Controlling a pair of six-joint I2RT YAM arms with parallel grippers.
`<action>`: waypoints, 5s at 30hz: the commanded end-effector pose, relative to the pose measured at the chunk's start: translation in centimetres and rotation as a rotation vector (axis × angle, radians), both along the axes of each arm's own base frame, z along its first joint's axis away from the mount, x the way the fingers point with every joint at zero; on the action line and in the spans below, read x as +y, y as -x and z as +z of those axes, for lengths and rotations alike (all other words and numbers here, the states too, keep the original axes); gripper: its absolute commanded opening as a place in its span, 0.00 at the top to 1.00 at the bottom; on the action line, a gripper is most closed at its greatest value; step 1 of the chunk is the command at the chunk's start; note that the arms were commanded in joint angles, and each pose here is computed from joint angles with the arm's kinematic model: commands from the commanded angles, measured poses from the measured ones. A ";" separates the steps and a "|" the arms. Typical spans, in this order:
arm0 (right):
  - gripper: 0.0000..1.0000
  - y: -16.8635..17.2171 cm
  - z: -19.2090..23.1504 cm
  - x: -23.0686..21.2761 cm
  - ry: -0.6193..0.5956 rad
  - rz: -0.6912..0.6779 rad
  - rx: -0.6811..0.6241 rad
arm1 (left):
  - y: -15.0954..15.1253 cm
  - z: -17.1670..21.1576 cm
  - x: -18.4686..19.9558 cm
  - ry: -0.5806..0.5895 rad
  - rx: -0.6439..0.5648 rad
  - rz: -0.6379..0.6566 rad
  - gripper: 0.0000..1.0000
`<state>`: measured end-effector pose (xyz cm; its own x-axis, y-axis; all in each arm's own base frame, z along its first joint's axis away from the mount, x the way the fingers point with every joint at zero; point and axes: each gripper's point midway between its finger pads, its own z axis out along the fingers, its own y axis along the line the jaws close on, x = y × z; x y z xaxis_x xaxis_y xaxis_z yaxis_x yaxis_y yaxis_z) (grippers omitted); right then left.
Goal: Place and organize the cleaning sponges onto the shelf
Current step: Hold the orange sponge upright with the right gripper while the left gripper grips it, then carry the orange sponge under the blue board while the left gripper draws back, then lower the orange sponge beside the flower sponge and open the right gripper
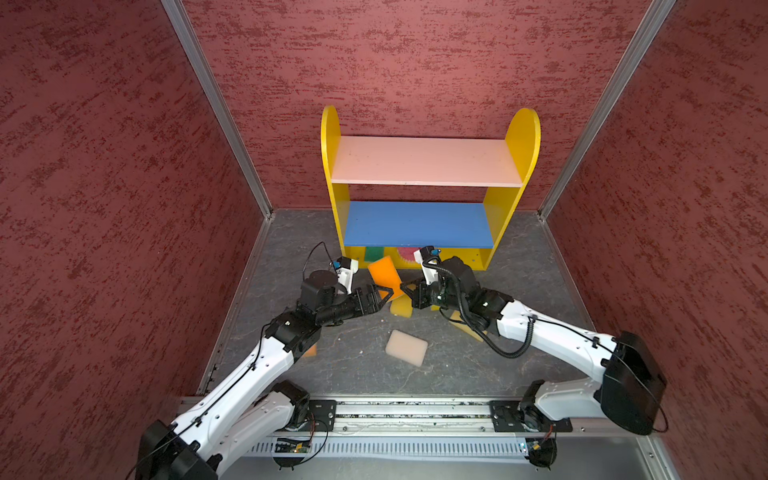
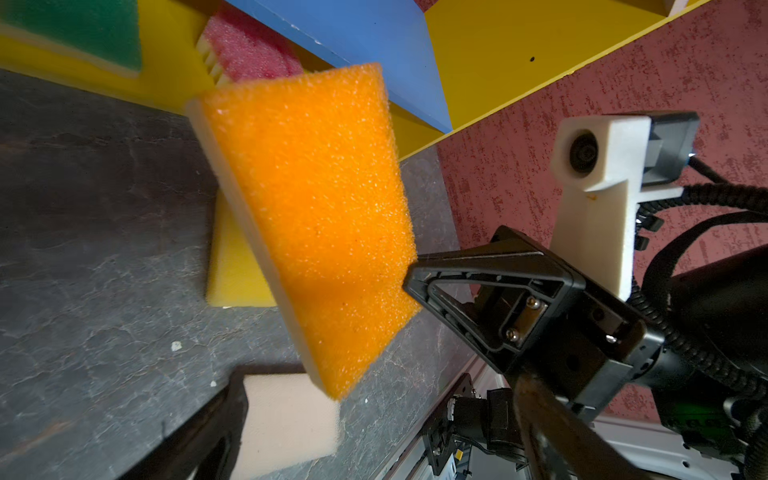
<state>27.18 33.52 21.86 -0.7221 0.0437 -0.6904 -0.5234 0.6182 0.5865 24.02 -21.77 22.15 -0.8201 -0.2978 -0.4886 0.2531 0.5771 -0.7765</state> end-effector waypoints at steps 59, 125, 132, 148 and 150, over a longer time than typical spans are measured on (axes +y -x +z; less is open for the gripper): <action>0.75 3.3 7.7 0.6 -0.609 0.275 0.064 | -2.7 6.7 -5.5 0.264 -0.148 -0.083 0.86; 0.95 -15.9 -12.4 -16.0 0.152 -0.607 0.069 | -1.7 1.6 9.1 0.091 -0.013 0.283 0.04; 0.92 -17.2 -13.4 -15.5 0.173 -0.595 0.057 | -2.1 1.7 9.2 0.083 -0.012 0.279 0.04; 0.63 -18.7 -16.0 -16.6 0.279 -0.647 0.055 | -3.1 1.0 9.1 0.089 0.008 0.279 0.04; 0.60 -18.5 -16.4 -17.0 0.292 -0.661 0.059 | -3.1 1.0 9.1 0.090 0.010 0.279 0.04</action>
